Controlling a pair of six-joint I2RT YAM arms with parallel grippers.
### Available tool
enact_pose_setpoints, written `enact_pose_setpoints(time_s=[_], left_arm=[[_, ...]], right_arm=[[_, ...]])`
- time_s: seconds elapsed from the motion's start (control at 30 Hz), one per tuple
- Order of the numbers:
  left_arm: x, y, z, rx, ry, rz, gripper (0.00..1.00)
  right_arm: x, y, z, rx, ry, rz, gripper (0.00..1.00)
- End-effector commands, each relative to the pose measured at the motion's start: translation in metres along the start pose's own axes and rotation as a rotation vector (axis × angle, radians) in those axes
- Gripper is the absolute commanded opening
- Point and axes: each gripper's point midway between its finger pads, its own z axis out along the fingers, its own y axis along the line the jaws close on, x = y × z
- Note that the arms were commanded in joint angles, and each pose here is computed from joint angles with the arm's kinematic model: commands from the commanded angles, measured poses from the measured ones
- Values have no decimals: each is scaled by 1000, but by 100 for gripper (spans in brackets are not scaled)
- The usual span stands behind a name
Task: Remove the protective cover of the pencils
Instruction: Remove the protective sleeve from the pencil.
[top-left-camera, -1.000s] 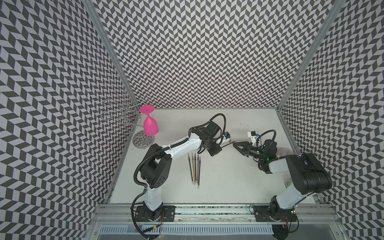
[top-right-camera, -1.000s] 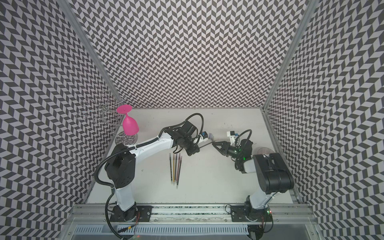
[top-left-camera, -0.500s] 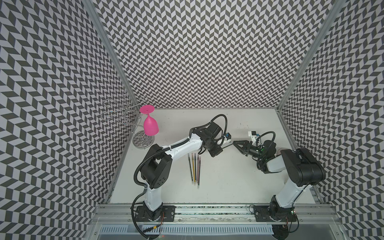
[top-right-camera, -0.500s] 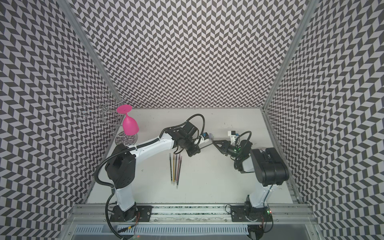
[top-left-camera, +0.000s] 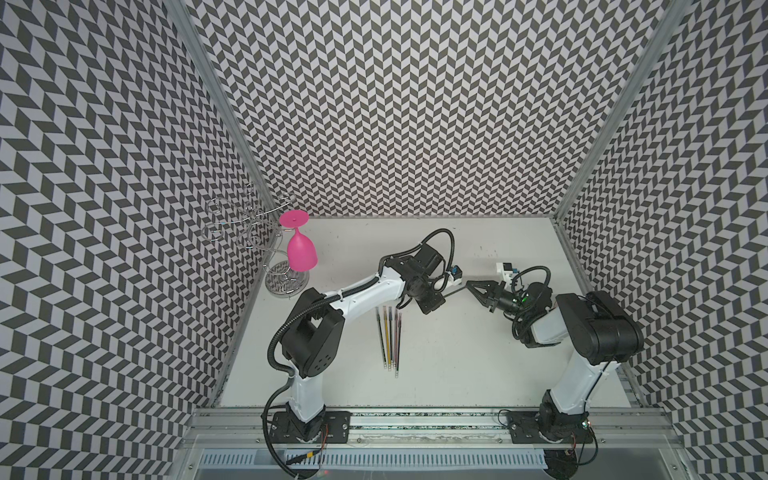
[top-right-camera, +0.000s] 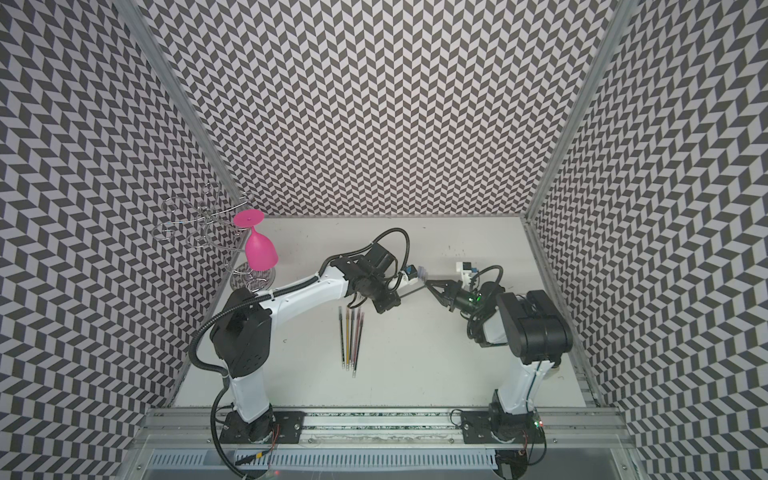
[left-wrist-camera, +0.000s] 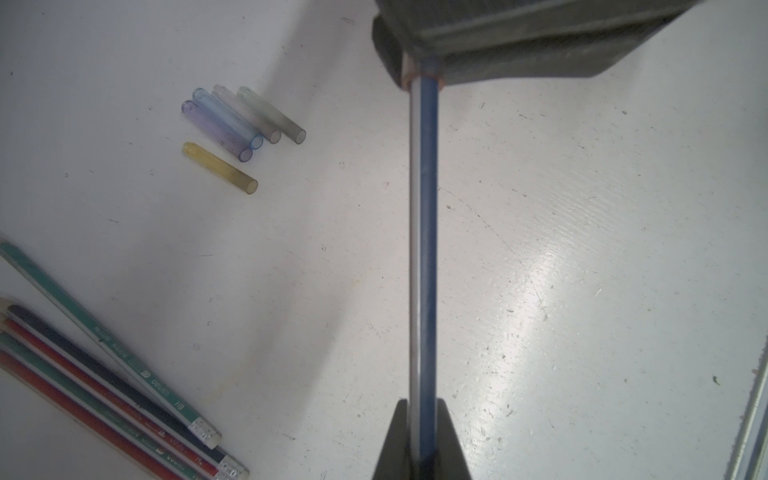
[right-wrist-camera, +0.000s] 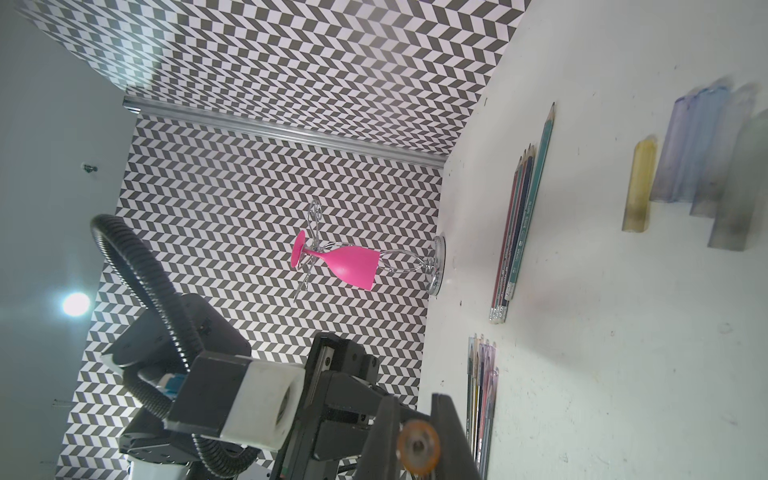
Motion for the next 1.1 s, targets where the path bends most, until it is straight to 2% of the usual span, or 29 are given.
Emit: enact_pose_setpoints(time_s=[0.0,0.33,0.67,0.87,1.07], left_arm=[[1,-4,-9,-5,1,18,0],[4,-2,-5,-2,16,10,0],[6,-1,-3,1,23,4,0],[5,-1,-4,0,19,4,0],[3,-1,-5,0,7,3,0]], right_arm=[[-14,6,0,-23,-33,-53,0],[-44,1,-8,27,-80,-76,0],[-80,-1,-18,251,-154,-230,0],[-89,5,-25,214,-178,-193,0],[-85,9,-26,118,-177,-137,0]])
